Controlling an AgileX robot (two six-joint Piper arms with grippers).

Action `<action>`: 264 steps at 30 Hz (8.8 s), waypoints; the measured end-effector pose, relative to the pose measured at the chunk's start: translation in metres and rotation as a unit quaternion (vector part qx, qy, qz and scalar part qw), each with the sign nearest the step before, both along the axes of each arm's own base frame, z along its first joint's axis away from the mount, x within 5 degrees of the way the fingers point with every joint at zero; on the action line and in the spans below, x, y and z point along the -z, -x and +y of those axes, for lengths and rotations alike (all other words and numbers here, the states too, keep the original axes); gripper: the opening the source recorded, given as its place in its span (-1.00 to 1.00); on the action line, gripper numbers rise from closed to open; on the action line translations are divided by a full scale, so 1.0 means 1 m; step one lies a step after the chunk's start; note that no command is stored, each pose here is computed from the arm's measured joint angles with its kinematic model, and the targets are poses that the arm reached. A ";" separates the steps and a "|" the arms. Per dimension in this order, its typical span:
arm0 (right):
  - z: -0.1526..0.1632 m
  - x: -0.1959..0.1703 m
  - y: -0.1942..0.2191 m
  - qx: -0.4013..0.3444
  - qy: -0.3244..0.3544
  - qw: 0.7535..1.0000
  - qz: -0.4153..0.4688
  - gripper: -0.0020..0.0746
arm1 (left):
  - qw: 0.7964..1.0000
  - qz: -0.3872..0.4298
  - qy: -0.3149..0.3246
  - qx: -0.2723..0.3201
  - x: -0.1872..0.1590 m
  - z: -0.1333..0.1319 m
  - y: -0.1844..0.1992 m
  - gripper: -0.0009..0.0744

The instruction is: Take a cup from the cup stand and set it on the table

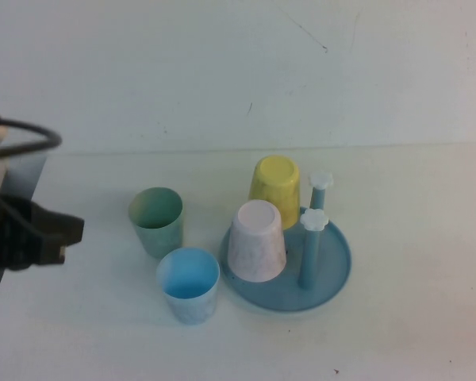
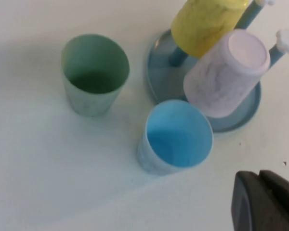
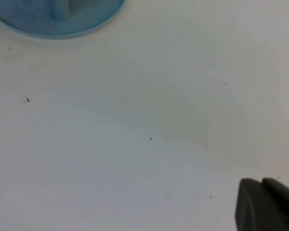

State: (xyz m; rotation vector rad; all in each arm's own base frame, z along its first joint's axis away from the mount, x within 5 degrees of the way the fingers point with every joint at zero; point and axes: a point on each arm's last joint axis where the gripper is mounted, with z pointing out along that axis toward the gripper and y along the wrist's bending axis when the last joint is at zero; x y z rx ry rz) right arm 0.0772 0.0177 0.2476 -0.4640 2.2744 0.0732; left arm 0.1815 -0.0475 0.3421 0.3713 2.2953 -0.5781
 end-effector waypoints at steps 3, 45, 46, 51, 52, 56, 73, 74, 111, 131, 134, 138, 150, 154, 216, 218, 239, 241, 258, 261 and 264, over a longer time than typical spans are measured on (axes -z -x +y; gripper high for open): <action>0.000 0.000 0.000 -0.002 0.002 1.000 0.000 -0.95 | 1.000 0.014 0.005 0.014 -0.010 -0.003 -0.027 -0.98; -0.002 0.006 -0.004 0.006 0.011 1.000 -0.024 -0.95 | 0.966 0.115 -0.143 0.181 0.073 -0.170 -0.156 0.86; -0.002 0.006 -0.004 0.007 0.011 1.000 -0.025 -0.95 | 0.966 0.118 -0.144 0.182 0.074 -0.170 -0.157 0.84; -0.002 0.007 -0.004 0.007 0.011 1.000 -0.024 -0.95 | 0.965 0.124 -0.144 0.182 0.076 -0.170 -0.156 0.48; -0.002 0.007 -0.004 0.007 0.011 1.000 -0.025 -0.95 | 0.965 0.125 -0.144 0.182 0.076 -0.170 -0.156 0.42; -0.002 0.007 -0.004 0.007 0.011 1.000 -0.025 -0.95 | 0.964 0.126 -0.144 0.183 0.075 -0.170 -0.156 0.43; -0.002 -0.005 -0.006 0.011 0.001 0.998 -0.066 -0.95 | 0.964 0.076 -0.102 0.234 -0.038 -0.175 -0.147 0.43; -0.001 -0.008 -0.007 0.009 -0.002 0.997 -0.075 -0.95 | 0.965 0.068 -0.093 0.236 -0.045 -0.176 -0.145 0.43; 0.020 -0.127 0.022 -0.042 -0.322 0.847 -0.422 0.18 | 0.821 0.054 0.329 0.464 -0.120 -0.257 -0.073 0.43; 0.018 -0.128 0.021 -0.025 -0.337 0.842 -0.420 -0.20 | 0.790 0.057 0.375 0.482 -0.115 -0.280 -0.065 0.43; 0.017 -0.128 0.021 -0.022 -0.344 0.841 -0.418 -0.53 | 0.786 0.055 0.381 0.484 -0.116 -0.280 -0.065 0.41; 0.019 -0.128 0.022 -0.031 -0.344 0.840 -0.419 -0.66 | 0.782 0.057 0.380 0.491 -0.114 -0.280 -0.065 0.38; 0.020 -0.122 0.004 -0.043 -0.267 0.871 -0.411 -0.89 | 0.819 0.075 0.312 0.475 -0.106 -0.270 -0.075 0.44; 0.021 -0.113 -0.021 -0.051 -0.231 0.900 -0.365 -0.89 | 0.868 0.077 0.228 0.434 -0.101 -0.259 -0.085 -0.54; 0.066 -0.026 -0.211 -0.163 0.012 0.979 0.120 -0.19 | 0.983 -0.115 -0.092 0.106 -0.031 -0.078 0.038 -0.98; 0.064 -0.052 -0.197 -0.164 0.009 0.983 0.078 -0.31 | 0.985 -0.126 -0.096 0.074 -0.027 -0.066 0.044 -0.98; 0.035 -0.036 -0.040 -0.194 0.009 0.977 -0.092 -0.95 | 0.963 -0.241 -0.058 -0.109 0.034 0.023 0.099 -0.98; 0.034 -0.023 -0.028 -0.194 0.000 0.977 -0.093 -0.95 | 0.962 -0.241 -0.057 -0.110 0.036 0.024 0.101 -0.98; 0.032 -0.011 0.005 -0.208 -0.024 0.970 -0.126 -0.95 | 0.963 -0.240 -0.055 -0.112 0.036 0.024 0.101 -0.98; 0.032 -0.010 0.006 -0.213 -0.024 0.969 -0.120 -0.95 | 0.963 -0.240 -0.055 -0.112 0.036 0.024 0.101 -0.98; 0.033 -0.010 0.007 -0.215 -0.025 0.969 -0.117 -0.95 | 0.963 -0.240 -0.055 -0.112 0.036 0.024 0.101 -0.98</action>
